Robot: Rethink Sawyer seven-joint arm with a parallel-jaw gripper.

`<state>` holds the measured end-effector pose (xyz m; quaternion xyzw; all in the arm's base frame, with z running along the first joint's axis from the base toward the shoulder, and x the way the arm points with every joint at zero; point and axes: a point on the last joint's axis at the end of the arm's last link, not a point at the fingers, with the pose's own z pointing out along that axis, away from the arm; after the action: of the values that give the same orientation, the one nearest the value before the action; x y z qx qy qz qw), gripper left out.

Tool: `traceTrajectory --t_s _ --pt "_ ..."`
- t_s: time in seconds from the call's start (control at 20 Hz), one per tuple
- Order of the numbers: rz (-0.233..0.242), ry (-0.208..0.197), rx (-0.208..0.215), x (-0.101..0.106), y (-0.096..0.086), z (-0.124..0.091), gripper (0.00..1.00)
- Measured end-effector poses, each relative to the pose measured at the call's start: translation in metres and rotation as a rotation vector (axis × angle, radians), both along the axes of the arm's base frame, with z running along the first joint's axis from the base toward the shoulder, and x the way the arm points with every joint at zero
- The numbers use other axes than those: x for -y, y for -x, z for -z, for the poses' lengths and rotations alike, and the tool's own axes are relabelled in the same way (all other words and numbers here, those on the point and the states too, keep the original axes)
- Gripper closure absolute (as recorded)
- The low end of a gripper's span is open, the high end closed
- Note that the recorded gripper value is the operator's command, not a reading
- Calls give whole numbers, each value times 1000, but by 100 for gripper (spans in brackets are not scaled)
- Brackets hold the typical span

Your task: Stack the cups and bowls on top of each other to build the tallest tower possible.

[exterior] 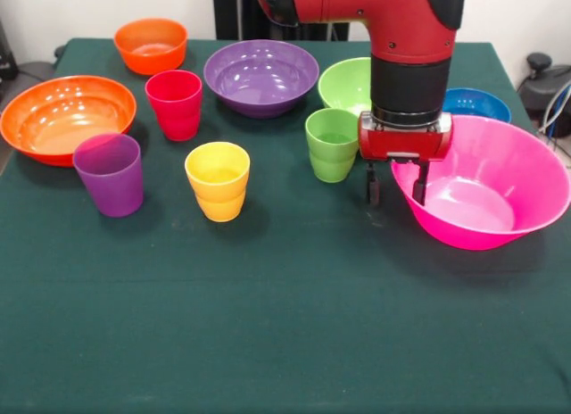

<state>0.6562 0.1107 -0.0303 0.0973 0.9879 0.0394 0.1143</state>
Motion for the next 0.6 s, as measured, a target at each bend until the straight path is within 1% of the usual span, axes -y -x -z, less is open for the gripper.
traceTrajectory --t_s 0.2,0.6 --pt "5 -8 10 2 -3 -10 0" --pt "0 -12 35 -2 -10 -27 0"
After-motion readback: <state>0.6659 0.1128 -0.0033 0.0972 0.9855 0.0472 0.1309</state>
